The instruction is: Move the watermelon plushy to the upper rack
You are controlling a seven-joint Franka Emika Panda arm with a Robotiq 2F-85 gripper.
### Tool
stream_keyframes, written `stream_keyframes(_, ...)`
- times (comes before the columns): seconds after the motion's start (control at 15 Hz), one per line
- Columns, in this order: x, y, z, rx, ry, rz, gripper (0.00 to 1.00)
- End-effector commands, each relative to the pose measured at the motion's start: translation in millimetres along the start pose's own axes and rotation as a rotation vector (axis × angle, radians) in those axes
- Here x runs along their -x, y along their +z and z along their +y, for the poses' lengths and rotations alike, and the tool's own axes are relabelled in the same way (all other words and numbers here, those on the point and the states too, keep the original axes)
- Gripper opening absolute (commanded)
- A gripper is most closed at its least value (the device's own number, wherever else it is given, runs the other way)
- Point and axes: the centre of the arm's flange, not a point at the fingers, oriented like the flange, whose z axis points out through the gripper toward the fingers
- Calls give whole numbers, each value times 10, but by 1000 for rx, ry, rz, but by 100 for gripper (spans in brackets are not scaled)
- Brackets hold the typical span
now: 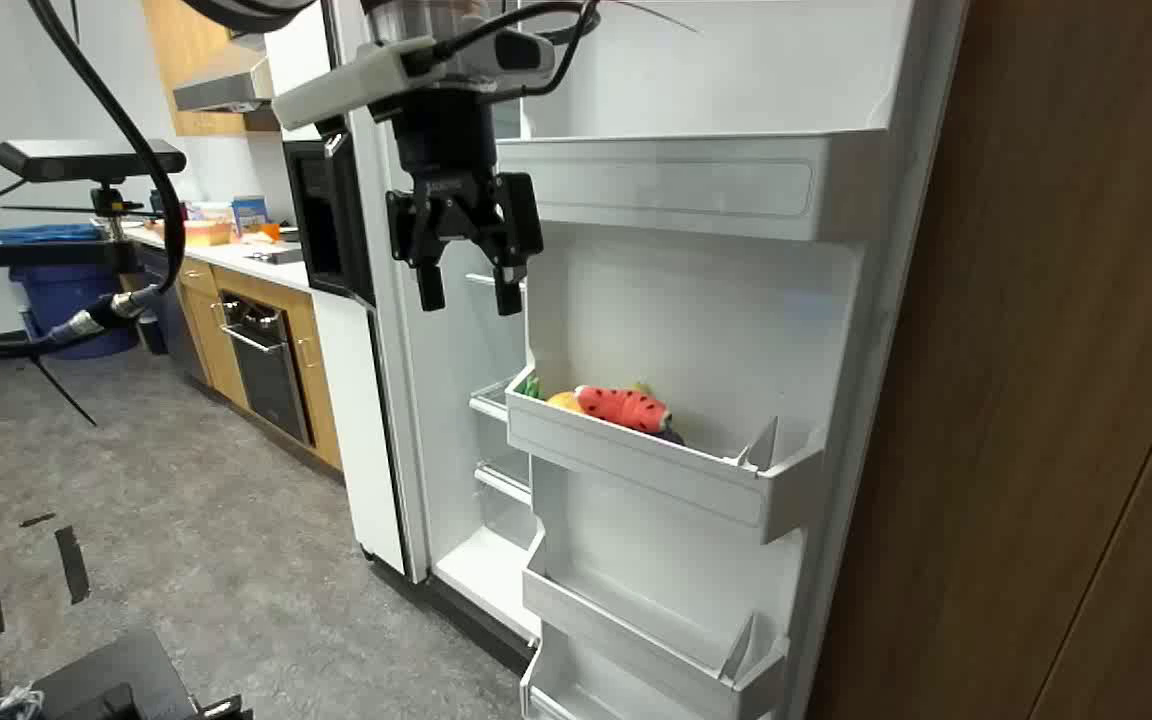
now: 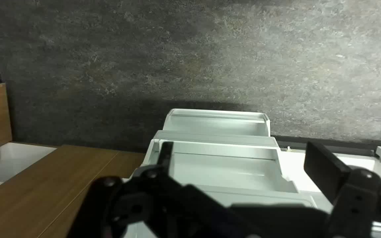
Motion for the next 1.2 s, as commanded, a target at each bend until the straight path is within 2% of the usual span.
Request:
stream_keyframes(0.0,0,6,-1,0,0,-1,100)
stream_keyframes(1.07,0,6,-1,0,0,-1,100)
stream_keyframes(1.13,9,33,0,4,13,18,100)
